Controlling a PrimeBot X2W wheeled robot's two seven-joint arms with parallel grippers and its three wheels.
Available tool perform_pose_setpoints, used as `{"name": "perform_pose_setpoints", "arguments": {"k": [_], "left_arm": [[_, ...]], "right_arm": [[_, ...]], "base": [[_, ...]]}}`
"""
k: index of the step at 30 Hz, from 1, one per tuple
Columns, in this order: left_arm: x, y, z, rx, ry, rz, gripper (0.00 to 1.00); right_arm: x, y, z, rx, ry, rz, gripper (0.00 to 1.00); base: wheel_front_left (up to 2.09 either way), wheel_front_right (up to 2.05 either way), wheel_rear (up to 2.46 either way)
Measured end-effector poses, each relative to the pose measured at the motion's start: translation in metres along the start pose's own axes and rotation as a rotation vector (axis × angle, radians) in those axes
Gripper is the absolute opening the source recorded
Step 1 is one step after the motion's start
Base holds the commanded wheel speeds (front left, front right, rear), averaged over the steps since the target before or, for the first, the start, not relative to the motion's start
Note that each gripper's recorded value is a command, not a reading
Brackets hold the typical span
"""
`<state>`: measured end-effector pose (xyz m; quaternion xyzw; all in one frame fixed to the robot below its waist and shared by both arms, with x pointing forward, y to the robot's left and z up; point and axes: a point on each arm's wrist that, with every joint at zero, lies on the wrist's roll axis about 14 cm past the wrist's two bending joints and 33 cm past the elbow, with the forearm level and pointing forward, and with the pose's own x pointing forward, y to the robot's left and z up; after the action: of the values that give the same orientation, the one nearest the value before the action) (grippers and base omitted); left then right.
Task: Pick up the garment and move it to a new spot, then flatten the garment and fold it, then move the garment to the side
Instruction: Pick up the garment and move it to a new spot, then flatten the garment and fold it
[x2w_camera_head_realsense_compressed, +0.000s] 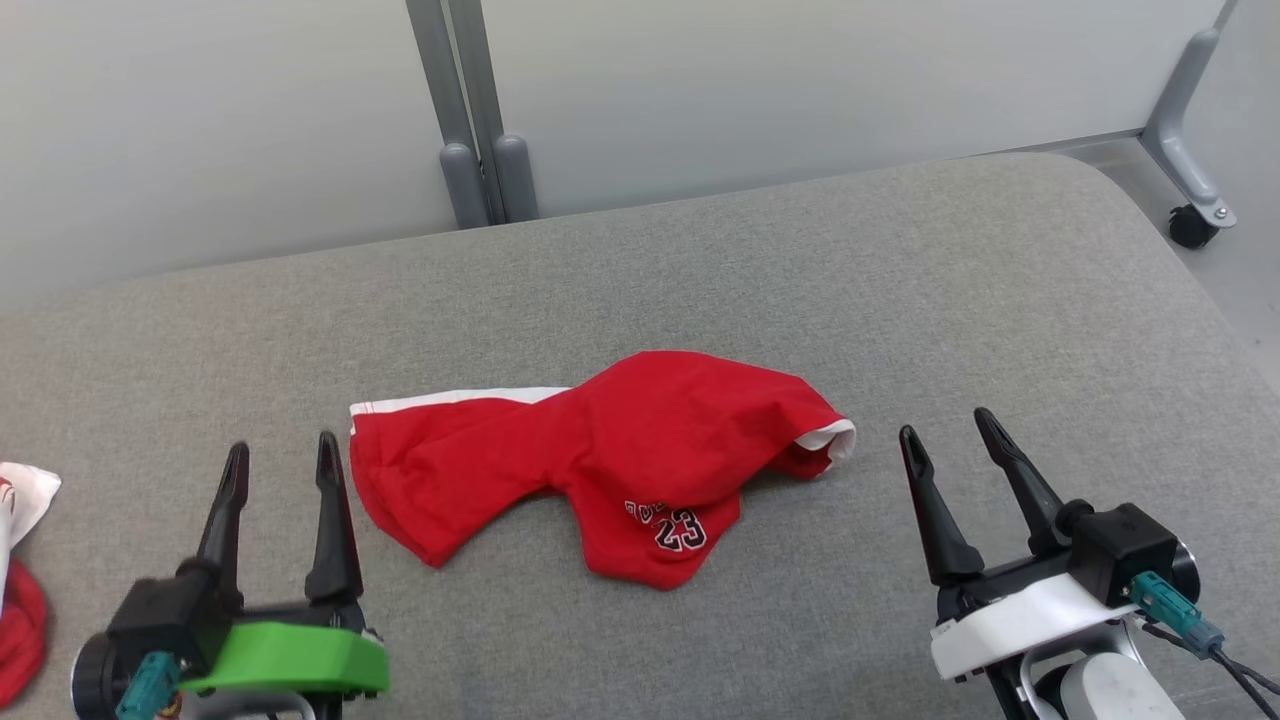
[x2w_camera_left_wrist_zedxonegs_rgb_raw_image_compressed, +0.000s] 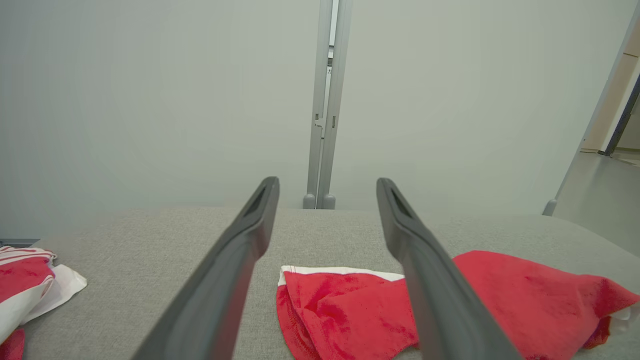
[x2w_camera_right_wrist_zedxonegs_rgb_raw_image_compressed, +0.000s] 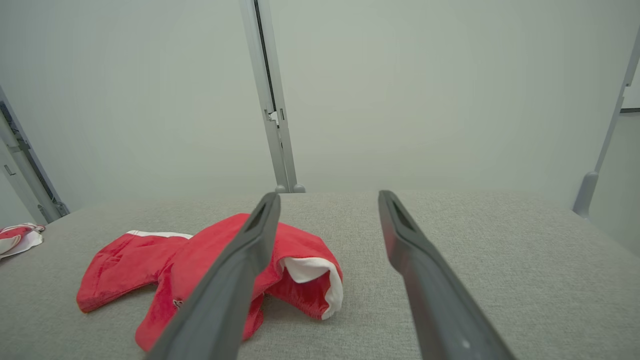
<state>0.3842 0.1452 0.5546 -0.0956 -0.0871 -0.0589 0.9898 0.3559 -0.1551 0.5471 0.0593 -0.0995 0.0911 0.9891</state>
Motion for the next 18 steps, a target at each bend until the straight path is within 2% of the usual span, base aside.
{"name": "perform_pose_setpoints", "arguments": {"k": [4,18], "left_arm": [[-0.021,0.005,-0.016,0.029,0.048,0.018,1.0],[-0.024,0.006,-0.027,0.032,0.069,0.018,1.0]], "right_arm": [[-0.004,-0.006,0.001,-0.003,-0.003,-0.02,1.0],[-0.004,-0.009,0.005,-0.017,-0.01,-0.022,1.0]], "base": [[0.0,0.0,0.0],[0.0,0.0,0.0]]}}
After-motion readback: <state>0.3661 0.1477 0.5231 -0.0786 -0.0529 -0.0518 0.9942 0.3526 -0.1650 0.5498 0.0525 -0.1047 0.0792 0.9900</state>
